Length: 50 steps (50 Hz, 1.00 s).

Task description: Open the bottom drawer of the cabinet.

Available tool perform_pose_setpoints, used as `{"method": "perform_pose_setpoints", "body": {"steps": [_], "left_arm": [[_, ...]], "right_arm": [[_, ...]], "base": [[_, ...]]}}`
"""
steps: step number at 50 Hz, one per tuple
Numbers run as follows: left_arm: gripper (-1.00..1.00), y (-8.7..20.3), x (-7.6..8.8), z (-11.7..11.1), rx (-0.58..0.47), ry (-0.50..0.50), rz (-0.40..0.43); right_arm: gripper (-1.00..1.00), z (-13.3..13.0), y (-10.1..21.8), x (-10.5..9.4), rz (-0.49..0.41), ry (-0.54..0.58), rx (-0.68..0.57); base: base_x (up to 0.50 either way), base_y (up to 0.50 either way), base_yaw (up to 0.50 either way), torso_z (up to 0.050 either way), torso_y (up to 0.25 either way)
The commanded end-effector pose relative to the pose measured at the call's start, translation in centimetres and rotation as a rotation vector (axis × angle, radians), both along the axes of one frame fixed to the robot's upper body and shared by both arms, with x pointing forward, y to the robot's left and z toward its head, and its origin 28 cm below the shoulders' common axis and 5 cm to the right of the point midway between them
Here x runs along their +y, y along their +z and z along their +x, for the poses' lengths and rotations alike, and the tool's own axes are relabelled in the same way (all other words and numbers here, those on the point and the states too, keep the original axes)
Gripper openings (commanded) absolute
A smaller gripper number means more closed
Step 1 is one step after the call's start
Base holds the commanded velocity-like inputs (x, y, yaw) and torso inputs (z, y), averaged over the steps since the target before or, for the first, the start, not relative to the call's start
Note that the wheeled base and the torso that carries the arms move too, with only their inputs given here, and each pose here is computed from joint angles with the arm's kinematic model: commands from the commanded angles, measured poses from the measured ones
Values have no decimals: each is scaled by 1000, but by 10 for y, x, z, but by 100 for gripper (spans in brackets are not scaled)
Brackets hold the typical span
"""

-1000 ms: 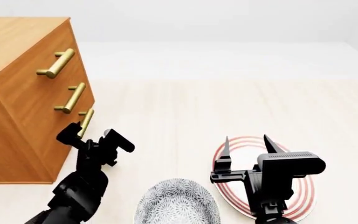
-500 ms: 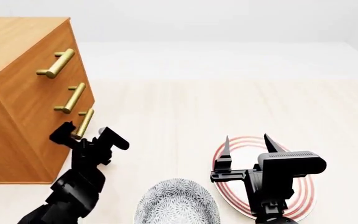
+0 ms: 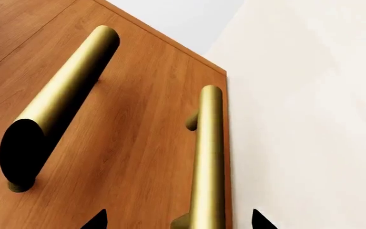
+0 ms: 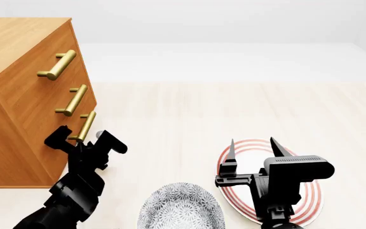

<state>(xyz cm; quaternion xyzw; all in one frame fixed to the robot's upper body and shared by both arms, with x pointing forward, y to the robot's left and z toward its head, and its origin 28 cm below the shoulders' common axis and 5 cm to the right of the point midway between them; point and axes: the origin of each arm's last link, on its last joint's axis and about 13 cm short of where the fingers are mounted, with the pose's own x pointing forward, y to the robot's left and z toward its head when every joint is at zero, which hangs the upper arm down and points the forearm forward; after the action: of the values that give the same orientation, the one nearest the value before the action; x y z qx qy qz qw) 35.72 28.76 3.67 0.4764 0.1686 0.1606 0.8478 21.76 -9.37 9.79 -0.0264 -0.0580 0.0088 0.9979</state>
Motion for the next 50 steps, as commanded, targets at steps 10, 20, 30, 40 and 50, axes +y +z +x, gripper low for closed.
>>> {"method": "perform_pose_setpoints", "body": {"steps": [10, 20, 30, 40, 50], "left_arm": [[100, -5, 14, -9, 126, 51, 49], [100, -4, 13, -8, 143, 44, 63], [-100, -4, 13, -8, 121, 18, 81], [-100, -4, 13, -8, 119, 14, 79], [-100, -2, 9, -4, 90, -17, 95]], "right_arm": [[100, 0, 1, 0, -3, -4, -3], [100, -1, 2, 0, -3, -5, -6], [100, -1, 2, 0, -2, -5, -6], [100, -1, 1, 0, -1, -5, -5], [100, -1, 1, 0, 3, -3, -8]], "base": [[0, 0, 0, 0, 0], [0, 0, 0, 0, 0], [0, 0, 0, 0, 0], [0, 0, 0, -2, 0], [0, 0, 0, -2, 0]]}}
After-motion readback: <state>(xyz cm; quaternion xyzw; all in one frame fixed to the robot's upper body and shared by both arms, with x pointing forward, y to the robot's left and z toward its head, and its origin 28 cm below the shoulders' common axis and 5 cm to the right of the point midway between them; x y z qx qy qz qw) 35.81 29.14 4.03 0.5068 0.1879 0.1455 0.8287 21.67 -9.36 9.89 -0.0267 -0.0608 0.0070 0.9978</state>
